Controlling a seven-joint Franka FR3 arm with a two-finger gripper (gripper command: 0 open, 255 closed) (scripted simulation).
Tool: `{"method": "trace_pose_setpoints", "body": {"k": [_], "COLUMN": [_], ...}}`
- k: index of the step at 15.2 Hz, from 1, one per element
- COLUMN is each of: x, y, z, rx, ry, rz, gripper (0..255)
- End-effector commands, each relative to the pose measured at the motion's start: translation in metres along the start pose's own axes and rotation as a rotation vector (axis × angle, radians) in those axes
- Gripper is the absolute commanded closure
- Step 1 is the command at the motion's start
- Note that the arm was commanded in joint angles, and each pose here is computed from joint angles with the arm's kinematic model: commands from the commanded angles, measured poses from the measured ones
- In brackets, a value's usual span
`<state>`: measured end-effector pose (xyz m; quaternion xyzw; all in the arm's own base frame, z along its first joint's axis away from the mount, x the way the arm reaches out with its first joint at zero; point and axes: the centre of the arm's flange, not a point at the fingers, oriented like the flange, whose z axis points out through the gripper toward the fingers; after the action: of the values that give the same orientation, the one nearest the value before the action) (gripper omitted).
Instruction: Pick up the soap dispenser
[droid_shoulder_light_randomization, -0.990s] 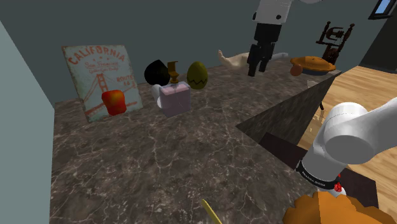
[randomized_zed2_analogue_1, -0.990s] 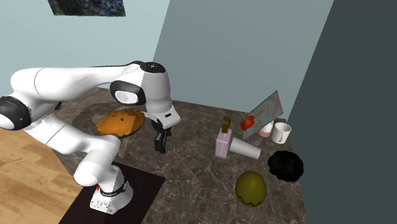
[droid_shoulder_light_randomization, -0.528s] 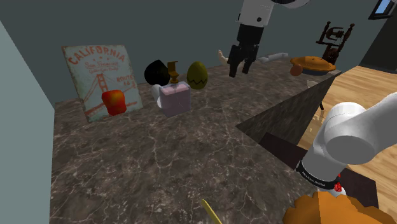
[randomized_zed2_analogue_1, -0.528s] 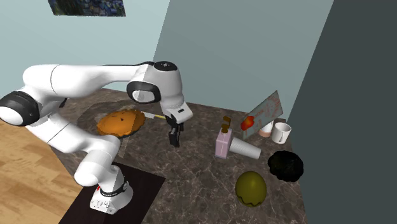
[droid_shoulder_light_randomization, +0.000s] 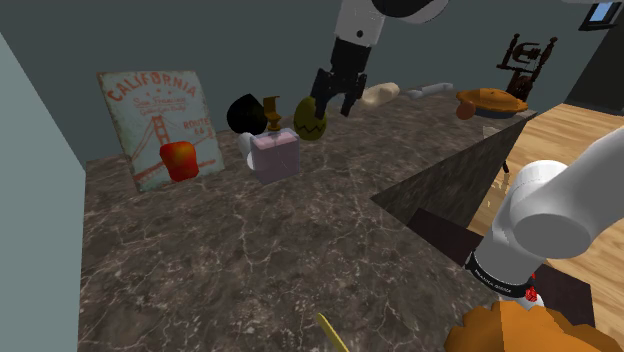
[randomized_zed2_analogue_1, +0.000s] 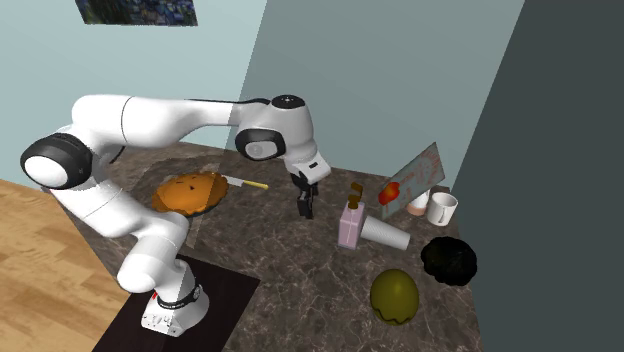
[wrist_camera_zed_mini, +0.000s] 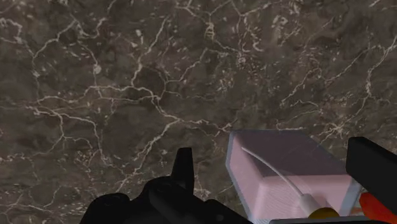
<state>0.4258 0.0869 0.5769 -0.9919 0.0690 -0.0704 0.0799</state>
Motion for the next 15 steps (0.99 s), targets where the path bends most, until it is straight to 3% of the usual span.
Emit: {"method": "trace_pose_setpoints", "body": {"k": [1,9,15], "x": [0.017,0.083,0.080], "y": [-0.018,-0.078,-0.074], "z": [0.005,0.017,0.043], "rx": [0.014,0.063,0.063], "ry": [0.027,0.129,0.129], "rz": [0.014,0.066,0.066], "gripper": [0,0,0]}}
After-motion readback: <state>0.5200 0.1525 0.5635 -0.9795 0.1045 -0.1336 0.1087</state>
